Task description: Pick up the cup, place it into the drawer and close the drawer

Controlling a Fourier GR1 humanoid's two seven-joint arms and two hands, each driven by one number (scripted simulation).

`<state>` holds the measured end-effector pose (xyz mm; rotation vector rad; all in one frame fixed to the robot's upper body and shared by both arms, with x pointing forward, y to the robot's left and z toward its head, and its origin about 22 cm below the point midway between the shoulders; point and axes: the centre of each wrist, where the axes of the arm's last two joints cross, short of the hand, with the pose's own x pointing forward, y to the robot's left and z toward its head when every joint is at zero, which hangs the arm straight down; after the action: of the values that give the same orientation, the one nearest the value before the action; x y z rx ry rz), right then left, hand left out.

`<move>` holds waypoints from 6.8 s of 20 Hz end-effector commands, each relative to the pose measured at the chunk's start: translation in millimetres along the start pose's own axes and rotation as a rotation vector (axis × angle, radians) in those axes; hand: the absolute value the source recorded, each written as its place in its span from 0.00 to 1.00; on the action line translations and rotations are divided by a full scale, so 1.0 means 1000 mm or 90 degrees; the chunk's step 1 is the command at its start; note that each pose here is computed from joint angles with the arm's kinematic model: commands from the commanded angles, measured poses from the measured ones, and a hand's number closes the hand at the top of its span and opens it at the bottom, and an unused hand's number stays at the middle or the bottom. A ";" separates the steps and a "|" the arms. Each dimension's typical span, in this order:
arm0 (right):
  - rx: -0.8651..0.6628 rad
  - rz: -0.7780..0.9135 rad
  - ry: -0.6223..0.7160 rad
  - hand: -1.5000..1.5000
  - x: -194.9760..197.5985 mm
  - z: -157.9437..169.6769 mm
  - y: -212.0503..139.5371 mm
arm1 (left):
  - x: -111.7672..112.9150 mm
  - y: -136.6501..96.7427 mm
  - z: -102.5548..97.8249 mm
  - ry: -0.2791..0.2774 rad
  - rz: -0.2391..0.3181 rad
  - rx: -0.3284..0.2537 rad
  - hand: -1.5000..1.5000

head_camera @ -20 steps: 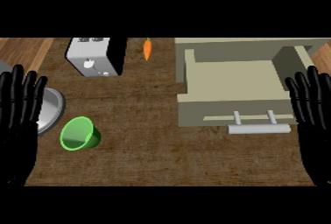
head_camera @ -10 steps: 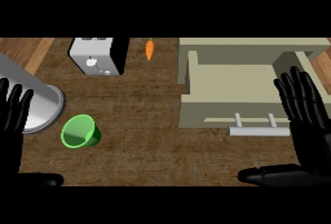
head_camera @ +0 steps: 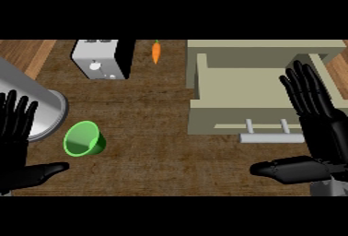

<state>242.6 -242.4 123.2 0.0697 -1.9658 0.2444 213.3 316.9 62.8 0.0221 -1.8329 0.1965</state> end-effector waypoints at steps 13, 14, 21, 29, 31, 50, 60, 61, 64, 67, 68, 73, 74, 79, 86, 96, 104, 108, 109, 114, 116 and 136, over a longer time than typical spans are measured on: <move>0.002 0.014 -0.013 0.00 0.005 -0.018 0.005 | -0.111 0.064 0.034 0.099 -0.049 0.070 0.00; -0.012 0.007 -0.021 0.00 0.011 -0.029 -0.010 | -0.102 0.057 0.014 0.114 -0.052 0.071 0.00; 0.002 0.015 -0.018 0.00 0.011 -0.024 -0.023 | -0.158 0.084 0.030 0.126 -0.052 0.090 0.00; -0.004 0.007 -0.020 0.00 -0.004 -0.029 -0.023 | -0.192 0.082 0.045 0.118 -0.064 0.078 0.00; 0.005 0.007 -0.028 0.00 0.006 -0.027 -0.031 | -0.198 0.085 0.051 0.109 -0.075 0.090 0.00; 0.016 0.014 -0.016 0.00 0.018 -0.032 -0.037 | -0.207 0.061 0.029 0.076 -0.040 0.056 0.00; -0.002 0.018 -0.026 0.00 0.018 -0.039 -0.033 | -0.210 0.036 0.012 -0.002 0.022 -0.001 1.00; 0.018 0.039 -0.016 0.00 0.025 -0.038 -0.025 | -0.210 0.044 0.022 -0.028 -0.006 0.015 1.00; 0.017 0.021 -0.020 0.00 0.012 -0.029 -0.034 | -0.208 0.040 0.015 -0.079 -0.109 0.073 1.00; 0.008 0.011 -0.026 0.00 0.007 -0.037 -0.039 | -0.210 0.032 0.012 -0.116 -0.117 0.096 1.00; 0.012 0.016 -0.020 0.00 0.012 -0.042 -0.035 | -0.204 0.036 0.002 -0.129 -0.055 0.085 1.00; 0.009 0.007 -0.019 0.00 0.010 -0.028 -0.035 | -0.196 0.006 -0.037 -0.157 -0.015 0.066 1.00; -0.002 0.012 -0.024 0.00 0.021 -0.043 -0.031 | -0.210 -0.019 -0.022 -0.157 0.001 0.040 1.00; 0.002 0.017 -0.014 0.00 0.002 -0.028 -0.035 | -0.195 -0.044 -0.056 -0.176 0.063 -0.051 1.00; -0.013 0.027 -0.009 0.00 0.004 -0.025 -0.020 | -0.143 -0.108 -0.124 -0.206 0.060 -0.144 1.00; -0.017 0.025 -0.009 0.00 0.012 -0.040 -0.040 | -0.035 -0.222 -0.182 -0.200 0.047 -0.242 1.00; -0.017 0.041 -0.013 0.00 0.001 -0.025 -0.045 | 0.022 -0.294 -0.199 -0.167 -0.011 -0.218 1.00; -0.007 0.032 -0.018 0.00 0.004 -0.026 -0.043 | 0.024 -0.312 -0.206 -0.109 -0.057 -0.217 1.00; 0.009 0.034 -0.019 0.00 0.009 -0.040 -0.037 | 0.036 -0.324 -0.205 -0.085 -0.068 -0.219 1.00; 0.020 0.026 -0.032 0.00 0.013 -0.047 -0.028 | 0.011 -0.323 -0.206 -0.048 -0.145 -0.195 1.00; 0.013 0.020 -0.039 0.00 0.007 -0.044 -0.038 | 0.008 -0.324 -0.206 -0.017 -0.164 -0.213 1.00; 0.262 -0.093 -0.096 1.00 0.016 -0.071 0.015 | -0.029 -0.310 -0.186 0.011 -0.059 -0.282 0.00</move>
<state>299.1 -228.5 160.8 0.3624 -2.0306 0.4689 436.6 37.4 117.4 -0.1095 -1.7742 -0.3414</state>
